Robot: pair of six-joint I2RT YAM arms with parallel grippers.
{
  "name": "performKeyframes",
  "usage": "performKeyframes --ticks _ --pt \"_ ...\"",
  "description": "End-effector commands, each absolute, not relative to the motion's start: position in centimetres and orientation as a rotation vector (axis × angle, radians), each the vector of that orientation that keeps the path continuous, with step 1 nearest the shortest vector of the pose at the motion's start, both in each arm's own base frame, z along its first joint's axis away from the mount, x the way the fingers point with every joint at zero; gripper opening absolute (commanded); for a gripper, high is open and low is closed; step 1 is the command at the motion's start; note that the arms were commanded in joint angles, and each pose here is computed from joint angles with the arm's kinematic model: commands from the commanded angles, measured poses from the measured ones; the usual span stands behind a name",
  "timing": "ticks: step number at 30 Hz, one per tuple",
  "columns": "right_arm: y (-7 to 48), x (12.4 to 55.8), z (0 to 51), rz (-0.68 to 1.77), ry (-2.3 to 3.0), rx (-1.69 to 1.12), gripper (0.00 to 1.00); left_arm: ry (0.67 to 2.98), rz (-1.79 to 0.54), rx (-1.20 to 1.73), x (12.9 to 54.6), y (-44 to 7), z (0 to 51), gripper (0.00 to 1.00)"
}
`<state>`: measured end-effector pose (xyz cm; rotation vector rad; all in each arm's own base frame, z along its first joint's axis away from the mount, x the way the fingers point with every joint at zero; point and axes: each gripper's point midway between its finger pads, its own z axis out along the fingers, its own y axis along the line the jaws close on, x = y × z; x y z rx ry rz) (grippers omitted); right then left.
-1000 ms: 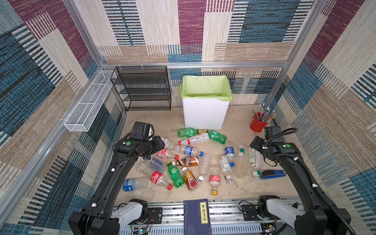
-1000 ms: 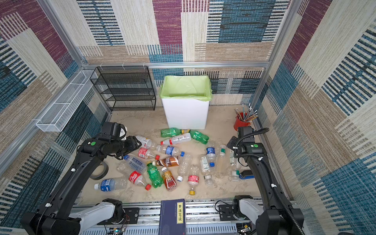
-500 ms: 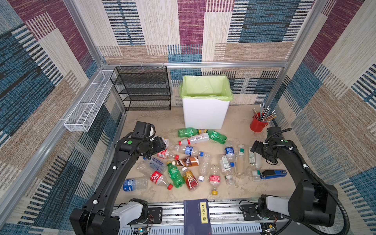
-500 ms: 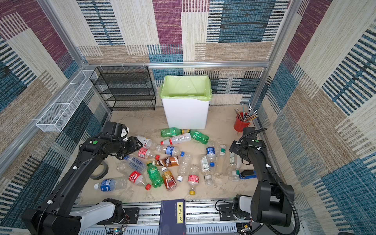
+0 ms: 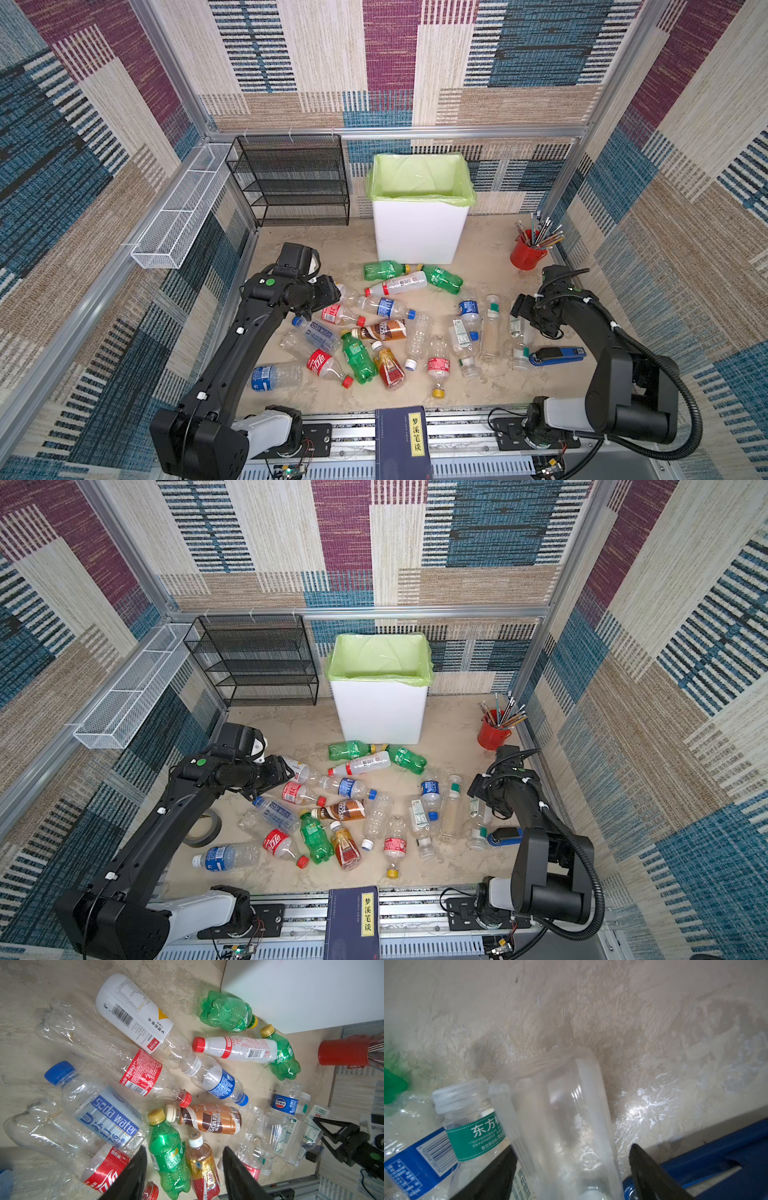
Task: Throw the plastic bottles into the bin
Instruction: 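Close right gripper around the clear plastic bottle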
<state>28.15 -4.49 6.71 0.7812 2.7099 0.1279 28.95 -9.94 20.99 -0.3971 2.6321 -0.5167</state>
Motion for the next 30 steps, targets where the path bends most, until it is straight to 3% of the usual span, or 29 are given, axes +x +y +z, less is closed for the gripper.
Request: performKeyframes --ticks 1,12,22,30 --pt "-4.0 28.8 6.7 0.175 2.688 0.749 0.8 2.614 -0.5 -0.407 29.3 -9.7 21.4 0.6" --pt "-4.2 28.6 6.7 0.165 2.661 0.758 0.61 2.614 -0.516 -0.414 29.8 -10.1 21.1 0.6" --pt "-4.9 30.0 10.1 0.139 2.563 0.735 0.54 2.608 -0.532 -0.406 30.4 -10.4 21.3 0.6" --pt "-4.5 29.9 8.2 0.17 2.597 0.76 0.55 2.619 -0.555 -0.403 30.9 -10.9 21.4 0.6"
